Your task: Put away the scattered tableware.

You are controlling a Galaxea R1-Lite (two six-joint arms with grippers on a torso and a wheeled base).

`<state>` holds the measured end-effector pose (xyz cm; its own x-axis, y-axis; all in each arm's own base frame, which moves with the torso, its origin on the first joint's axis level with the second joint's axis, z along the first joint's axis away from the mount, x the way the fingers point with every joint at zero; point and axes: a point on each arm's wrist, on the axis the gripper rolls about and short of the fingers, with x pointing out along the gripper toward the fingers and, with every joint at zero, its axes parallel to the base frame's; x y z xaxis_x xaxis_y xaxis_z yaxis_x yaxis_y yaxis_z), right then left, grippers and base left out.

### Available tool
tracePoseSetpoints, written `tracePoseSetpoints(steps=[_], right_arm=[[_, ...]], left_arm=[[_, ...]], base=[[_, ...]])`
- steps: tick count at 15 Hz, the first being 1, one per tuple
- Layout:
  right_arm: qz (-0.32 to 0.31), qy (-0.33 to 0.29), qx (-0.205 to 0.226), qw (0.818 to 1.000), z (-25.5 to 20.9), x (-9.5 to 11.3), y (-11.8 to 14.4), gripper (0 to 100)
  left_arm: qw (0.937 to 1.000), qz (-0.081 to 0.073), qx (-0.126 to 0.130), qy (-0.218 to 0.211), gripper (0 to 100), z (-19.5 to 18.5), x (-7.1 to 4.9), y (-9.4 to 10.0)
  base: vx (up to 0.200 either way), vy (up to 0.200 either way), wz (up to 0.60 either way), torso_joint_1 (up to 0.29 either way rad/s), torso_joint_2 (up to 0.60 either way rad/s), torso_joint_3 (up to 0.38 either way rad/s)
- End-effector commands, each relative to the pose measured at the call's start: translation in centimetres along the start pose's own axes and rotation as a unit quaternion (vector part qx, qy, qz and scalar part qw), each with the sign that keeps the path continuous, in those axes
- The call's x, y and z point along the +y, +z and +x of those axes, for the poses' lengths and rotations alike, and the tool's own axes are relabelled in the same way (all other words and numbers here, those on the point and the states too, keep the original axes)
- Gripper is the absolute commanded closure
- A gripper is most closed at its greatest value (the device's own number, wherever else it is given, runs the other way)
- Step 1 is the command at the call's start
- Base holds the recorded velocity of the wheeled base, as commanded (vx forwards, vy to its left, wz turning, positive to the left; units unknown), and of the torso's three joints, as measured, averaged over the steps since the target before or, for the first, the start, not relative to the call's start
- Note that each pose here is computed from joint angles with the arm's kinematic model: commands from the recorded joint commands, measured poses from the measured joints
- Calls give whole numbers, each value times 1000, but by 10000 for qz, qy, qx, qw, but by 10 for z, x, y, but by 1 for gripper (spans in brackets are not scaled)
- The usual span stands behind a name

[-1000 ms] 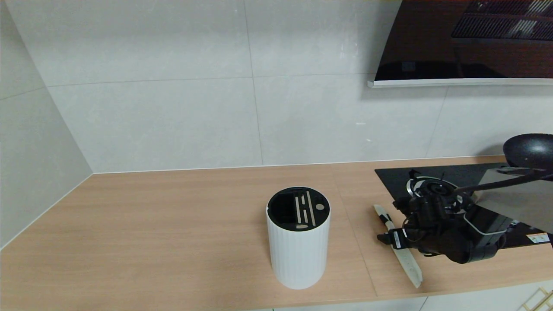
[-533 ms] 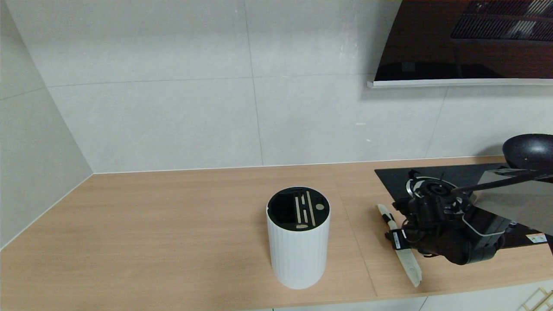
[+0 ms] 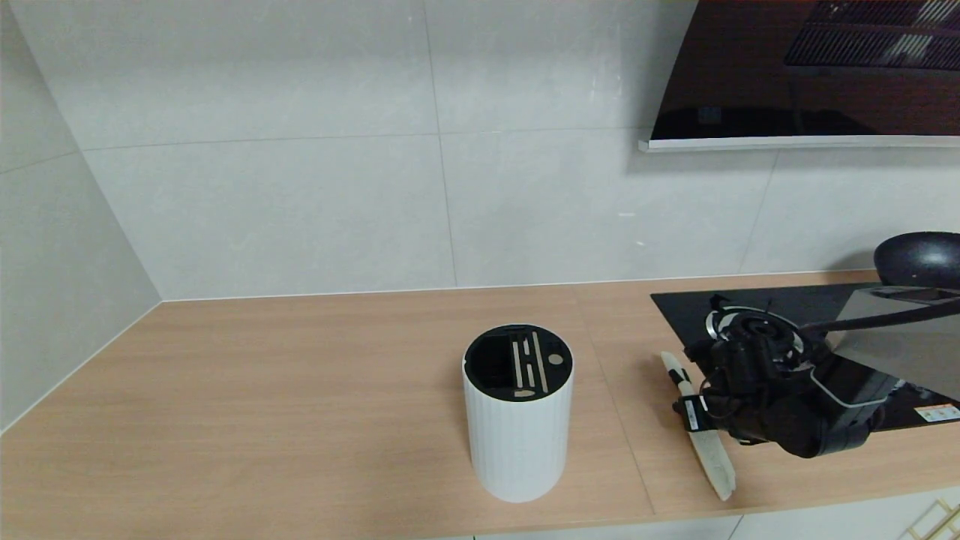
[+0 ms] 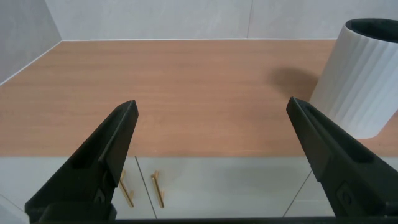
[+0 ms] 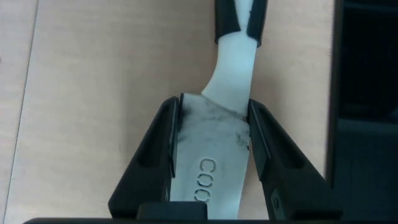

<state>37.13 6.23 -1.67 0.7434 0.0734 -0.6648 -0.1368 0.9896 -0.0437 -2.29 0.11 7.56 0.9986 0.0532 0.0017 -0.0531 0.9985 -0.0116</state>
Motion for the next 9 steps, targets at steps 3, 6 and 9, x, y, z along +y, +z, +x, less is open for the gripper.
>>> tracePoseSetpoints(steps=[3, 6, 9], right_arm=[[-100, 214, -973, 9950, -62, 16, 52, 100], [-154, 337, -1601, 9864, -93, 25, 82, 100], [-224, 527, -2087, 9763, -128, 36, 117, 100]], left_arm=[[10000, -4, 1, 2, 0, 0, 0, 0], [10000, -4, 1, 2, 0, 0, 0, 0], [10000, 34, 1, 2, 0, 0, 0, 0]], base=[[0, 0, 0, 0, 0, 0], [0, 0, 0, 0, 0, 0], [0, 0, 0, 0, 0, 0]])
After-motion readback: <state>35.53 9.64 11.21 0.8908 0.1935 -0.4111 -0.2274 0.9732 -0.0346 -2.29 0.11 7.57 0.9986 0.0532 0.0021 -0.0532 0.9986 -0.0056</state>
